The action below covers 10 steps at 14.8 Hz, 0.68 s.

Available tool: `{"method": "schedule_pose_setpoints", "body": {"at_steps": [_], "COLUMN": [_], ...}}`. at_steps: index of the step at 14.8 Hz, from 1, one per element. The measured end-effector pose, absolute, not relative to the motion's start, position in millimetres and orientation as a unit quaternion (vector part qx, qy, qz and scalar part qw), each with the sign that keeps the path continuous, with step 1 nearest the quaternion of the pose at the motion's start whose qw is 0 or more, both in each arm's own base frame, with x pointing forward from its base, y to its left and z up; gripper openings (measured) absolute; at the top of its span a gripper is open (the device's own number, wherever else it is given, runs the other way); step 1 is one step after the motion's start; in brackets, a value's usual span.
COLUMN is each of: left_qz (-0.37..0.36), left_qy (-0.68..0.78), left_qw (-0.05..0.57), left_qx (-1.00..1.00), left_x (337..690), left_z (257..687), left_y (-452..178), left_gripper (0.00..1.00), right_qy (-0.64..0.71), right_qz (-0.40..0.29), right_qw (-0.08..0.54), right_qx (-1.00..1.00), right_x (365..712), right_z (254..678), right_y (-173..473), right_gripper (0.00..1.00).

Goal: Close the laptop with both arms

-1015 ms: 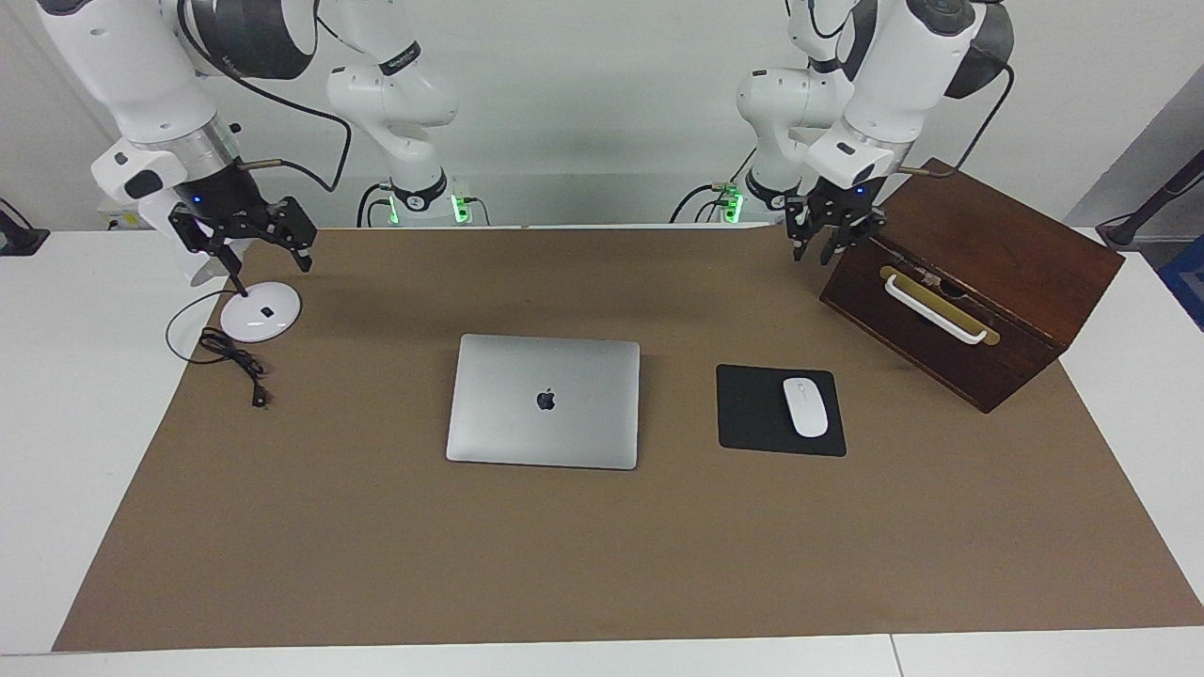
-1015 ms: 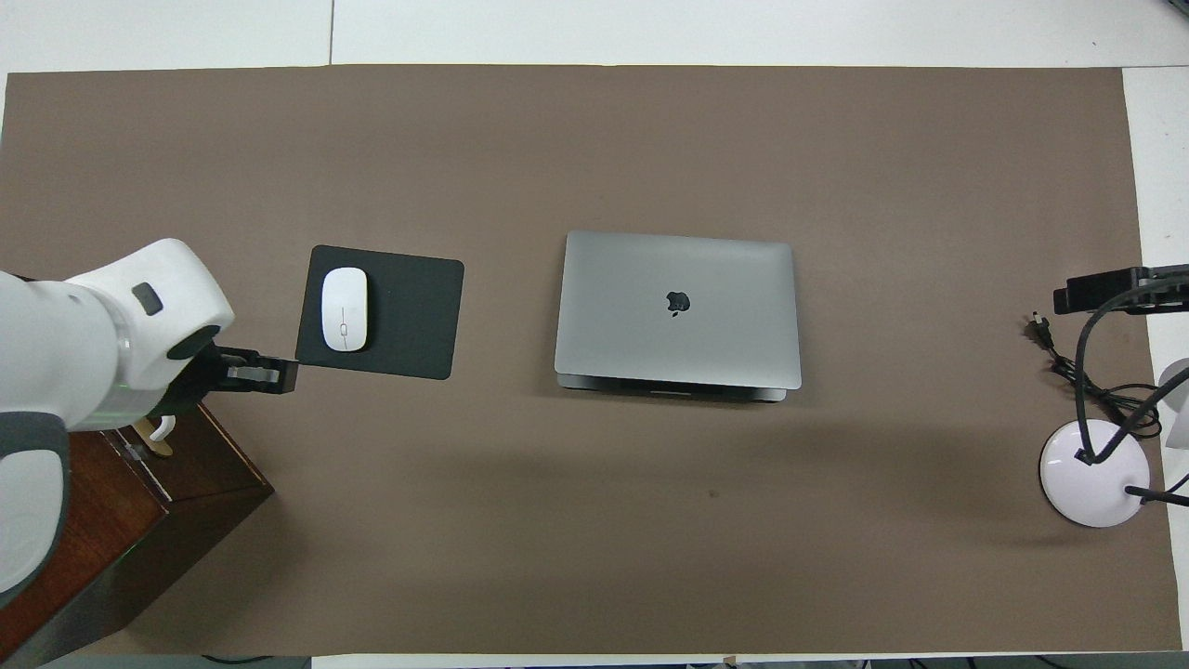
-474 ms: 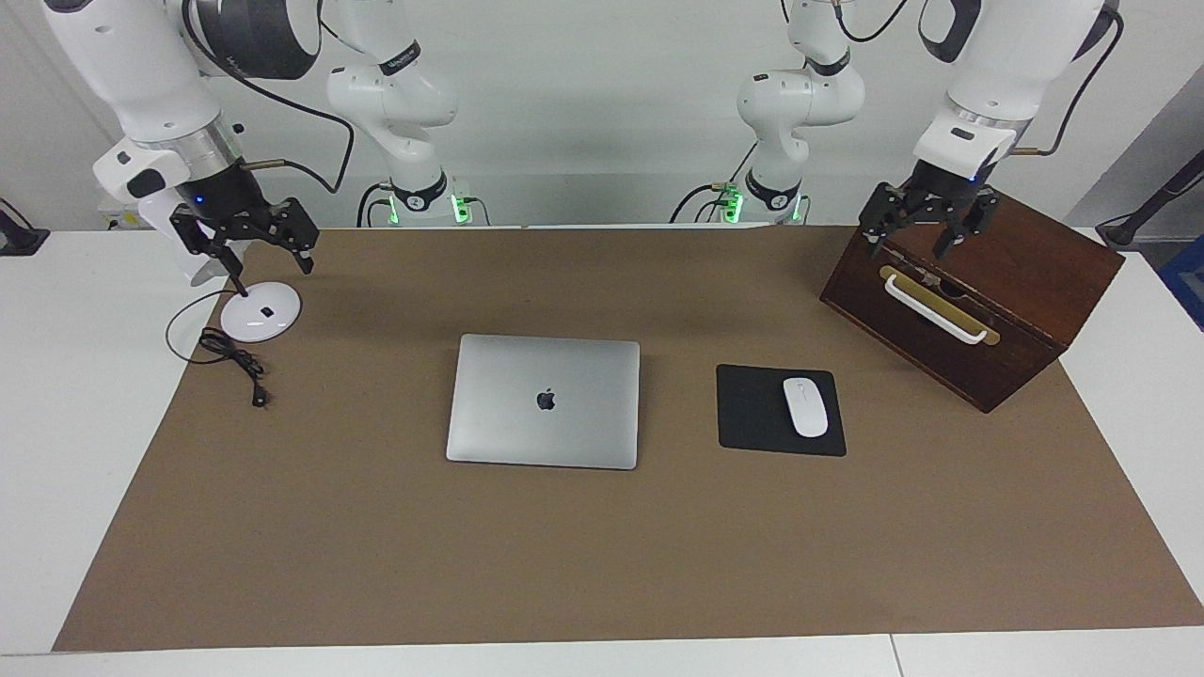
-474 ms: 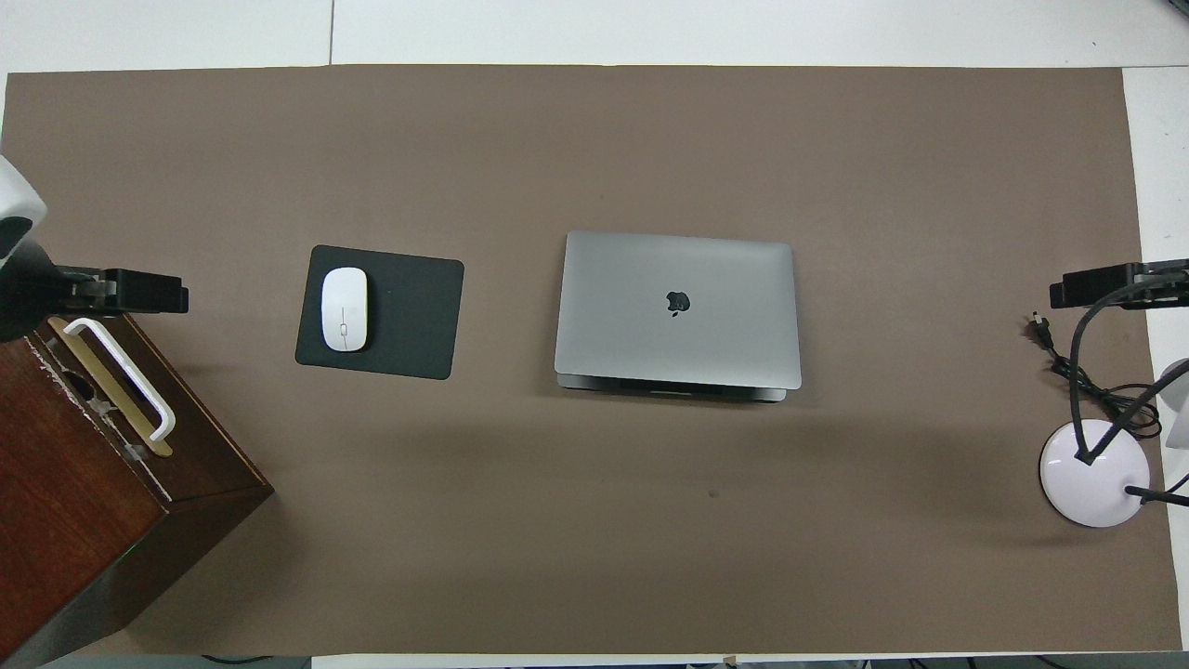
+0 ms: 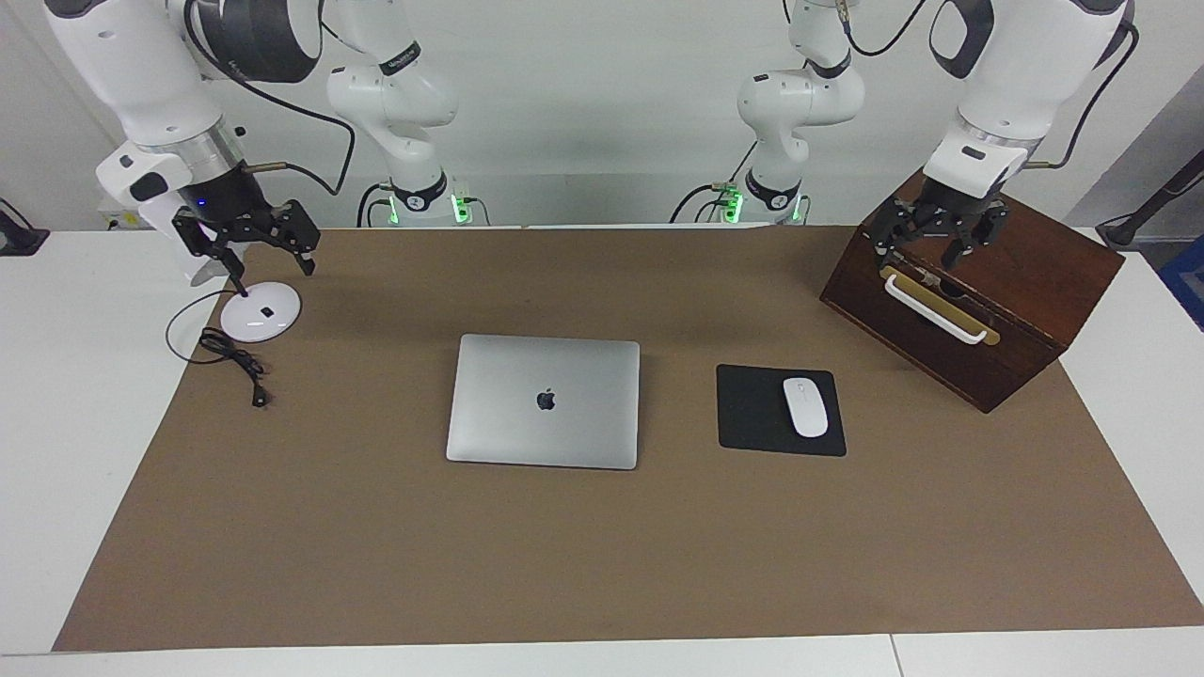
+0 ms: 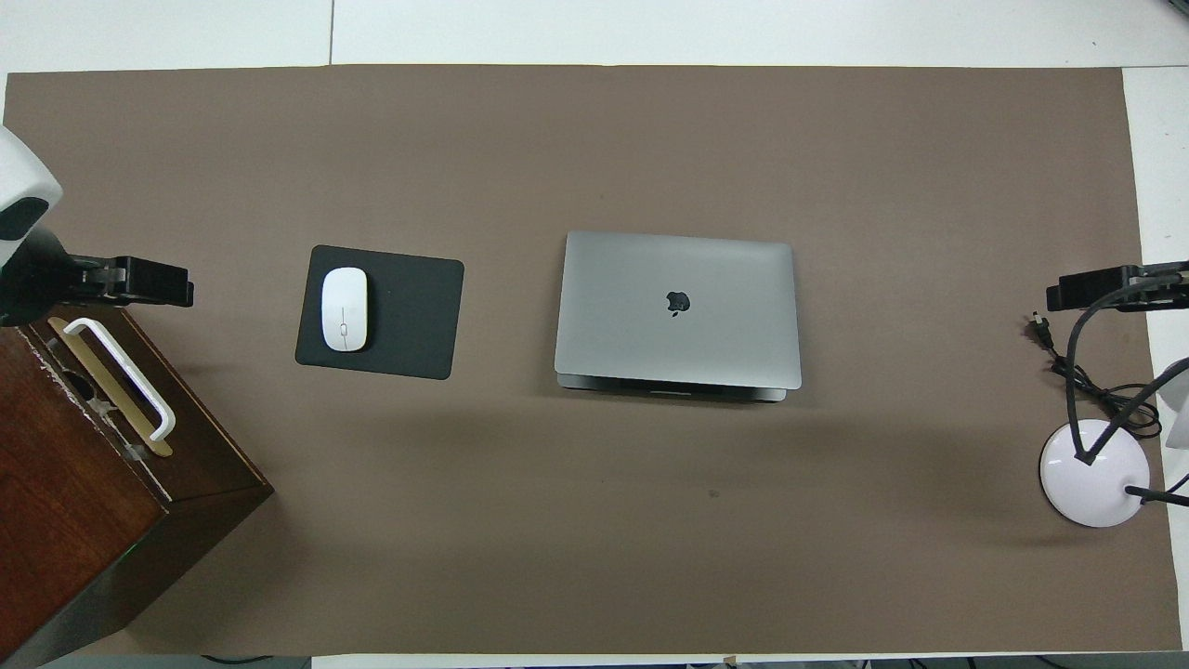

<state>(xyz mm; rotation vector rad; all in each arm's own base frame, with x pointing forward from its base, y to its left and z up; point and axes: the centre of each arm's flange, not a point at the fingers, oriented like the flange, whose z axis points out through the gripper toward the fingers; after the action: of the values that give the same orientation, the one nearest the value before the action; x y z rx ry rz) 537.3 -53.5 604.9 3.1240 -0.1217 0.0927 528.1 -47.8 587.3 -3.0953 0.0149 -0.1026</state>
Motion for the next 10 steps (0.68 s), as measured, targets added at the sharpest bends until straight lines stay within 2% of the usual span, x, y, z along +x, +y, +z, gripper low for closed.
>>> {"method": "schedule_pose_setpoints", "body": {"at_steps": [7, 10], "left_qz": [0.012, 0.008], "left_qy": [-0.037, -0.038], "left_qw": [0.007, 0.005], "left_qx": [0.999, 0.999], "left_x": [545, 544], "left_z": [588, 594], "left_y": [-52, -51], "left_gripper": [1.00, 1.00], "right_qy": [0.005, 0.005], "right_qz": [-0.034, -0.034], "right_qw": [0.022, 0.022], "right_qx": [-0.999, -0.999], "right_x": [528, 528], "right_z": [587, 587], "right_y": [-48, -48], "right_gripper": [1.00, 1.00]}}
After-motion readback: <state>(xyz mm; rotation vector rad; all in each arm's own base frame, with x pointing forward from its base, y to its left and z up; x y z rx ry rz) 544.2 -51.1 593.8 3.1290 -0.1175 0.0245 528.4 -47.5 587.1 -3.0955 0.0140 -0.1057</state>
